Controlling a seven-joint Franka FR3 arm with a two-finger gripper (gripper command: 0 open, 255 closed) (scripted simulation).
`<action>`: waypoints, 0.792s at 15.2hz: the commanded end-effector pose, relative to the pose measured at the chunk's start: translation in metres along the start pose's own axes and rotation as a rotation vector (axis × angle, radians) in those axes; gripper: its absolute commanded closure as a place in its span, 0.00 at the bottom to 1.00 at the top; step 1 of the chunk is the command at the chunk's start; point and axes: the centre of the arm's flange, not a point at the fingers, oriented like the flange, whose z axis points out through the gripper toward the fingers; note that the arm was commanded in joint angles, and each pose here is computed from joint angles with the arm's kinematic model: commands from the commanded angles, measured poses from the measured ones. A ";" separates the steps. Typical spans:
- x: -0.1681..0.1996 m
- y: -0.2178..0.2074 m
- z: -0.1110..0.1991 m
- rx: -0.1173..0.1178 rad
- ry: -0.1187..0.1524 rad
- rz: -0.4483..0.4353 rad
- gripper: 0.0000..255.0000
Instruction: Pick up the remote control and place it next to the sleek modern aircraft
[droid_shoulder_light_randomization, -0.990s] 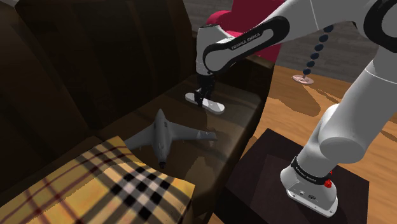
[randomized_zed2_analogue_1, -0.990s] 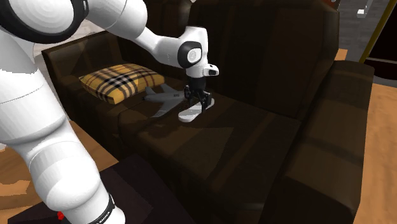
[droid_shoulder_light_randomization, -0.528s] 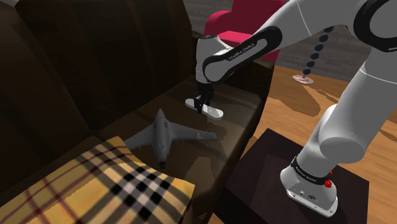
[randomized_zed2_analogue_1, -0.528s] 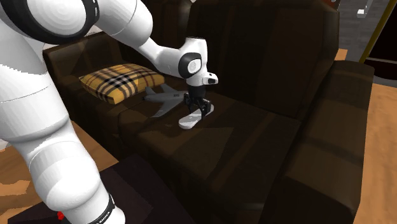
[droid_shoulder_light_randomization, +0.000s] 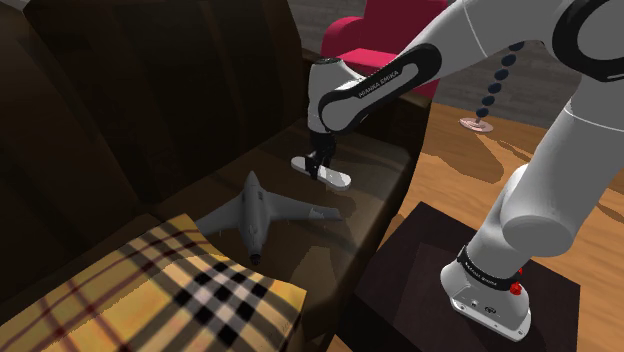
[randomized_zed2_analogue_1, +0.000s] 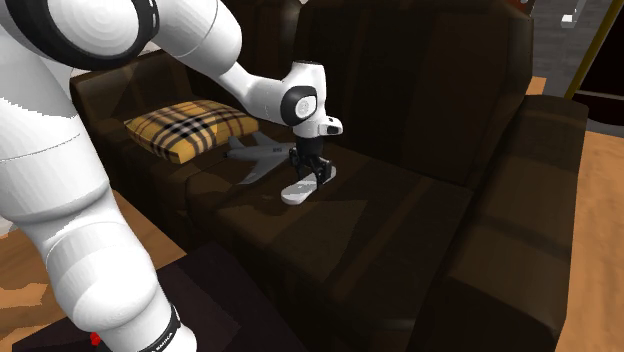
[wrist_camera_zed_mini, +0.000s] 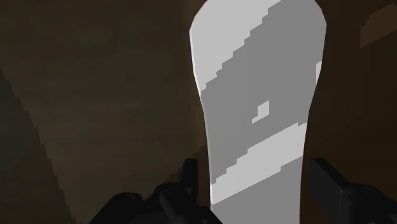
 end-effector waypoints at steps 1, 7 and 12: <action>0.000 0.000 0.000 0.000 0.000 0.000 0.00; 0.000 0.000 -0.013 0.000 0.000 0.000 0.00; 0.000 0.000 -0.050 0.000 0.000 0.000 0.00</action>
